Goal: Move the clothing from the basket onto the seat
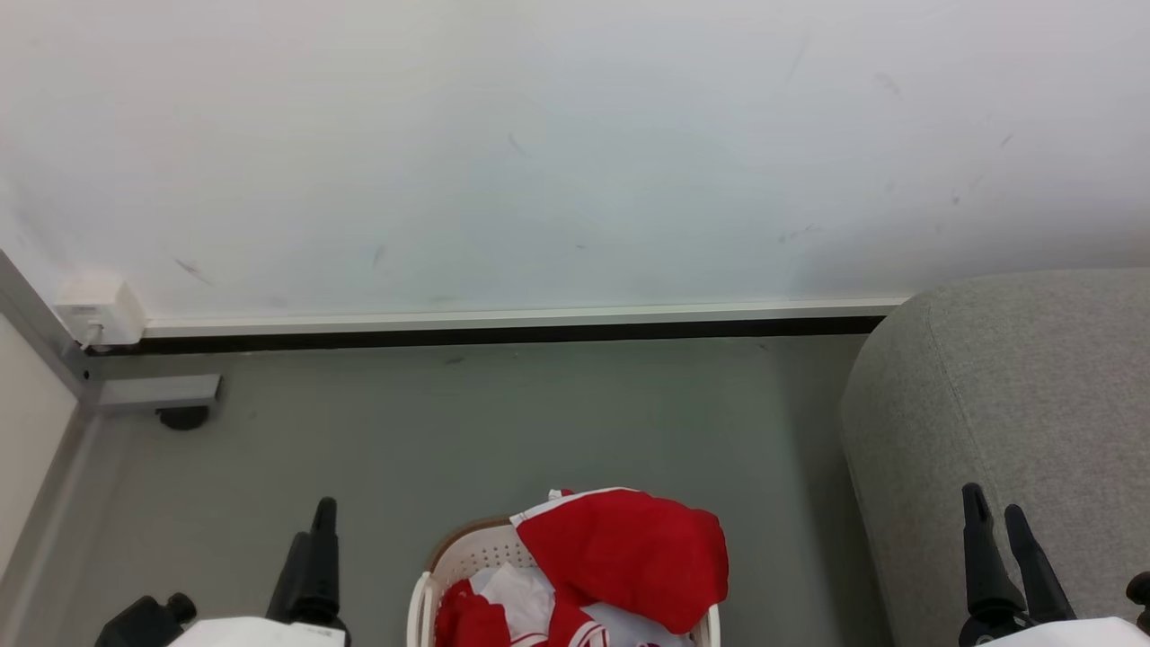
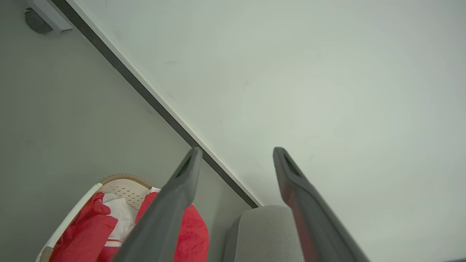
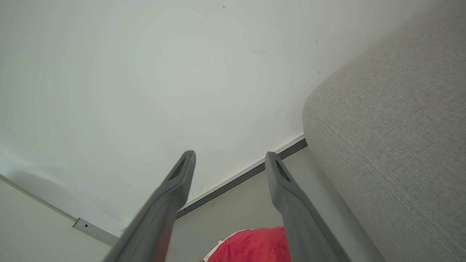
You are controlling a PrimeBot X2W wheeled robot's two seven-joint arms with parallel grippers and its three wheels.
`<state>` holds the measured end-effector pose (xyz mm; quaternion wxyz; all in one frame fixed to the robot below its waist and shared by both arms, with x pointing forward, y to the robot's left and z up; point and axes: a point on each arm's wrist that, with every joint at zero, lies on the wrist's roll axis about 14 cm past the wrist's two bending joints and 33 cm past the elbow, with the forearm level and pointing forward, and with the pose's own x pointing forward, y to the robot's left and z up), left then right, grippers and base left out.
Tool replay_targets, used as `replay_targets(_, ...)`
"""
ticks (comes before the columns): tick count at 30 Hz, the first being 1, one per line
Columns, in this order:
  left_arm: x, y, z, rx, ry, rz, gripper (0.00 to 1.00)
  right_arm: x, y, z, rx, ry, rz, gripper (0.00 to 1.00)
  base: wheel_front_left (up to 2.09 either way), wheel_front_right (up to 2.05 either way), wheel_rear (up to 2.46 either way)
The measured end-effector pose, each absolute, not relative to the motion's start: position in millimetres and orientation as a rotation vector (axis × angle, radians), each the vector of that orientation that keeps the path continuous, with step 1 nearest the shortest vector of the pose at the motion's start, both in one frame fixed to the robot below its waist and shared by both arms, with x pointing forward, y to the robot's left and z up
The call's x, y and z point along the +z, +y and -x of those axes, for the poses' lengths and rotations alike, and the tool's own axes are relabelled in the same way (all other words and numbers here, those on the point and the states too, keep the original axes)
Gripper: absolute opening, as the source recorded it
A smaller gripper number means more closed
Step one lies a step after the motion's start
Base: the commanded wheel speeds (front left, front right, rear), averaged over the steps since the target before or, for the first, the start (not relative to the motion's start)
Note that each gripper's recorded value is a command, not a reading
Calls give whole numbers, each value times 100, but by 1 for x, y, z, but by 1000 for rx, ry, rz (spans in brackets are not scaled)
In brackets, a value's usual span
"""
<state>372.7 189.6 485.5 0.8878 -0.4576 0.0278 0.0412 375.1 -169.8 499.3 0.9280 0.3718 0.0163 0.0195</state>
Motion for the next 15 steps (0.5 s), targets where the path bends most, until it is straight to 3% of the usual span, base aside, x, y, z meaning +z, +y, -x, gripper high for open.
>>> replay_targets(15,493,188,-370,68,25,744,100,505,-163,-374,71,1,-564,100,0,0,0)
